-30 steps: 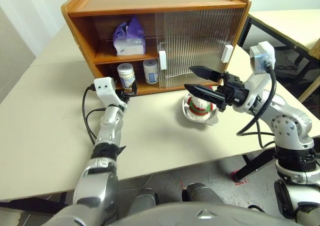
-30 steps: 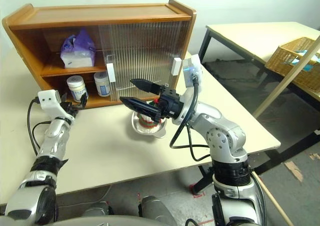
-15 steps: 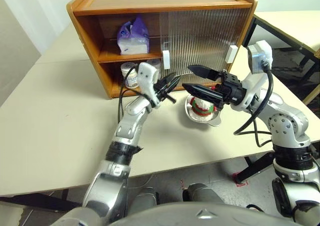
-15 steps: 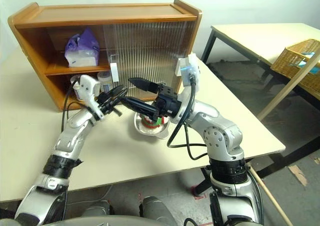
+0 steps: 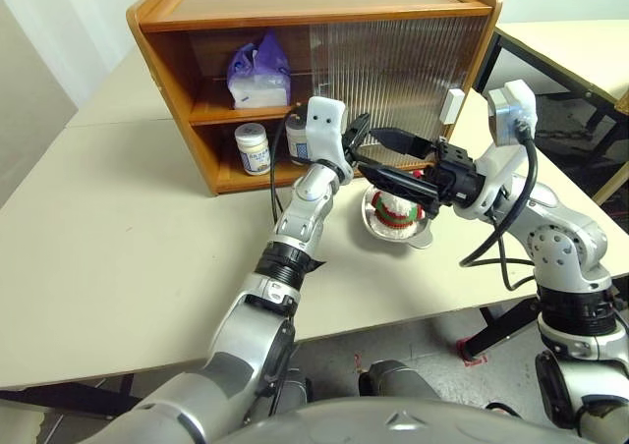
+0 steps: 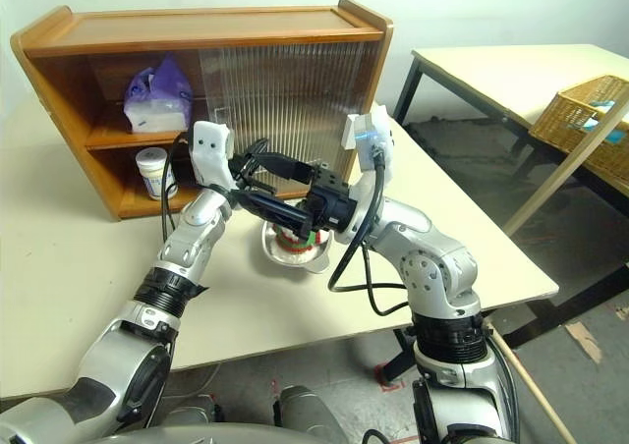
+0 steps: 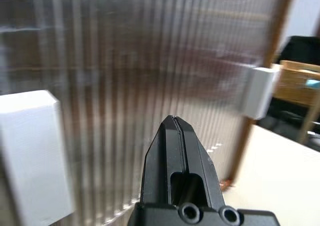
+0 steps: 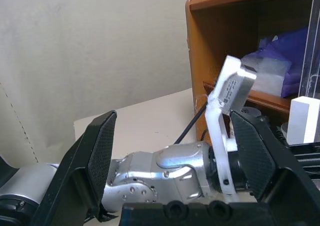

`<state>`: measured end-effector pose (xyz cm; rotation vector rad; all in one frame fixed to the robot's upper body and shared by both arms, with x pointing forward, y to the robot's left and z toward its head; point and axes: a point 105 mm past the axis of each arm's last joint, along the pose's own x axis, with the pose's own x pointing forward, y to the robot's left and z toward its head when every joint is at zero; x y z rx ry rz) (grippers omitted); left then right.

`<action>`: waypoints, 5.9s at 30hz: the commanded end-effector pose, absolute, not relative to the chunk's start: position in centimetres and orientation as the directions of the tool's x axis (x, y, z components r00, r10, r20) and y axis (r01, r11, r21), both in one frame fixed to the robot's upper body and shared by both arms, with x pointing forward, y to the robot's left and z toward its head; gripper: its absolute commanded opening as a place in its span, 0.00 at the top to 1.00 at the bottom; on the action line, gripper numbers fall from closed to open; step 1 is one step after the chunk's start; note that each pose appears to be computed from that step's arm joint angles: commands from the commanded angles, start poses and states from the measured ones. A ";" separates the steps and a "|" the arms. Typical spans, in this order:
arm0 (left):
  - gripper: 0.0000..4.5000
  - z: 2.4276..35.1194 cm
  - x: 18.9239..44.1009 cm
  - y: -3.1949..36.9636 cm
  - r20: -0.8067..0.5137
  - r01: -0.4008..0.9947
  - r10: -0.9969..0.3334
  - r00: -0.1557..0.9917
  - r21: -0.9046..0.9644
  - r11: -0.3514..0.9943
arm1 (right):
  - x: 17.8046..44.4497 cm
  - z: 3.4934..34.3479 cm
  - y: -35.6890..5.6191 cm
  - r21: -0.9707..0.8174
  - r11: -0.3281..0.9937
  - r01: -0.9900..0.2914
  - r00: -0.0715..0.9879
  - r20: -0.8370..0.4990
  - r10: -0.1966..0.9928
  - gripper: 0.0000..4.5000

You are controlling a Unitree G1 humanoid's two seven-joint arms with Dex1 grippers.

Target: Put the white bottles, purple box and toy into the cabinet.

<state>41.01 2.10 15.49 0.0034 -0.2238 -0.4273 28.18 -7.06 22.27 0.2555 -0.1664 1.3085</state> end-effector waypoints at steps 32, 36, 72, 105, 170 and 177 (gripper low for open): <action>0.99 15.2 37.4 19.7 0.261 -0.414 0.403 0.877 -0.014 0.910 | 28.3 22.1 -6.6 0.108 0.194 -0.975 0.216 0.253 0.943 0.00; 0.99 15.7 36.9 20.8 0.279 -0.462 0.446 0.851 -0.007 0.887 | 28.4 22.1 -6.6 0.109 0.190 -0.976 0.212 0.254 0.944 0.00; 0.01 19.3 28.3 15.2 0.322 0.906 -0.857 0.402 -0.004 0.423 | 36.3 19.0 -13.4 0.053 0.718 -0.694 0.710 0.209 0.672 0.00; 0.00 19.6 27.6 16.7 0.328 0.883 -0.831 0.449 -0.020 0.469 | 42.5 18.4 -22.5 -0.089 0.966 -0.242 0.949 0.184 0.255 0.99; 0.00 19.0 27.9 15.9 0.331 0.897 -0.841 0.428 -0.041 0.440 | 32.8 17.2 -15.9 0.095 0.679 -0.728 0.685 0.124 0.718 0.01; 0.00 19.1 27.8 16.1 0.326 0.896 -0.841 0.431 -0.041 0.443 | 30.1 14.6 -15.1 0.172 0.604 -0.779 0.614 0.011 0.789 0.01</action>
